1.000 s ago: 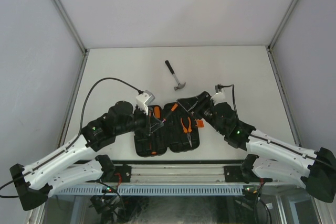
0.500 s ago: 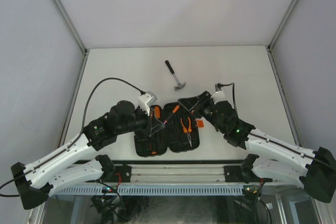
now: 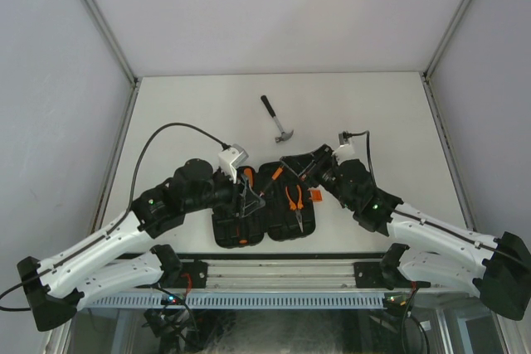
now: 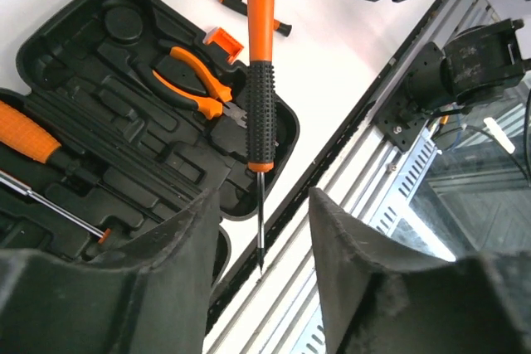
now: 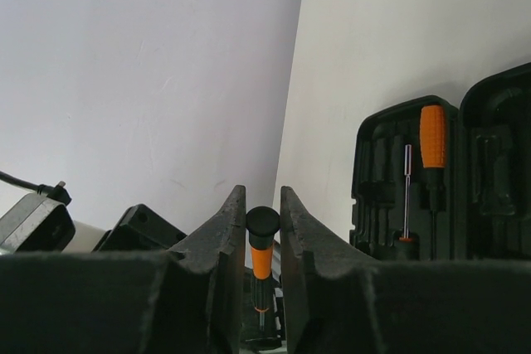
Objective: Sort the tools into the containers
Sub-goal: Pick up the screwdriver from the center of the board.
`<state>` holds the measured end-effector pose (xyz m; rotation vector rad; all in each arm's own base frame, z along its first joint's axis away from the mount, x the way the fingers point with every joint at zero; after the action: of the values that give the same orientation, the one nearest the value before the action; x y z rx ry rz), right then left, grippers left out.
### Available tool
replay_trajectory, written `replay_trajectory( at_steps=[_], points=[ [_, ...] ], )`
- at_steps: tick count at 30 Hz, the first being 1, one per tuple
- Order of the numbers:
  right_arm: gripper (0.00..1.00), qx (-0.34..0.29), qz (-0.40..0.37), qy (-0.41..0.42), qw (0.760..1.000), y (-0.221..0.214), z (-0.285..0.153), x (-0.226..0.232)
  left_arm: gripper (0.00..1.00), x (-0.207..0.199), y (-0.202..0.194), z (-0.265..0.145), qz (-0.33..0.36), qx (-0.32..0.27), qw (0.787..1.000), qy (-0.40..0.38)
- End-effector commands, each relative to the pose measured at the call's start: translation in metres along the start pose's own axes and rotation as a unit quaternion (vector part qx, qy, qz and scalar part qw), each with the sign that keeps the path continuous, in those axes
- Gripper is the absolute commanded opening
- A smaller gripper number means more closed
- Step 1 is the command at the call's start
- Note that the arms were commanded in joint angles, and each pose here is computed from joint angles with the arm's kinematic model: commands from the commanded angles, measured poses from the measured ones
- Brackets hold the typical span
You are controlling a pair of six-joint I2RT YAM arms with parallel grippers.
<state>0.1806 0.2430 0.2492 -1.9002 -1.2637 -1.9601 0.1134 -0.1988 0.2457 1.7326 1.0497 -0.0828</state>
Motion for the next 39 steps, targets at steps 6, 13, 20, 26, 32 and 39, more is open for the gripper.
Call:
replay_trajectory(
  at_steps=[6,13,20,26,32,39],
  points=[
    [0.00,0.007,-0.018,0.019,1.000,0.002,0.000,0.011,0.60,-0.006,0.012,-0.004,0.010,-0.028,1.000,-0.009],
    [0.00,0.031,-0.032,0.008,0.999,-0.008,0.002,0.004,0.57,-0.007,0.017,0.004,0.010,-0.018,1.000,-0.002],
    [0.00,0.047,-0.046,0.021,0.998,-0.013,0.004,0.010,0.45,-0.007,0.017,0.017,0.002,-0.006,1.000,-0.006],
    [0.00,0.054,-0.052,0.026,0.997,-0.015,0.004,0.011,0.37,-0.009,0.020,0.022,-0.001,-0.011,1.000,-0.010],
    [0.00,0.058,-0.051,0.029,0.997,-0.016,0.005,0.012,0.35,-0.007,0.018,0.027,-0.001,-0.001,1.000,-0.010],
    [0.00,0.067,-0.050,0.035,0.996,-0.018,0.006,0.012,0.24,-0.006,0.016,0.030,-0.003,0.001,1.000,-0.008]
  ],
)
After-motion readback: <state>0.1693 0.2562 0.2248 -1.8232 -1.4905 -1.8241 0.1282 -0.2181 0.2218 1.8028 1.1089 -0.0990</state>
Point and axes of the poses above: each gripper's point midway between its finger pads, its own z axis out along the fingers, its own x axis along the line the jaws close on, y = z × x, the point moved 7 cm from there along -z, back along the fingers, and after that the axes turned 7 degrees about -z, right-handed, at the moved point
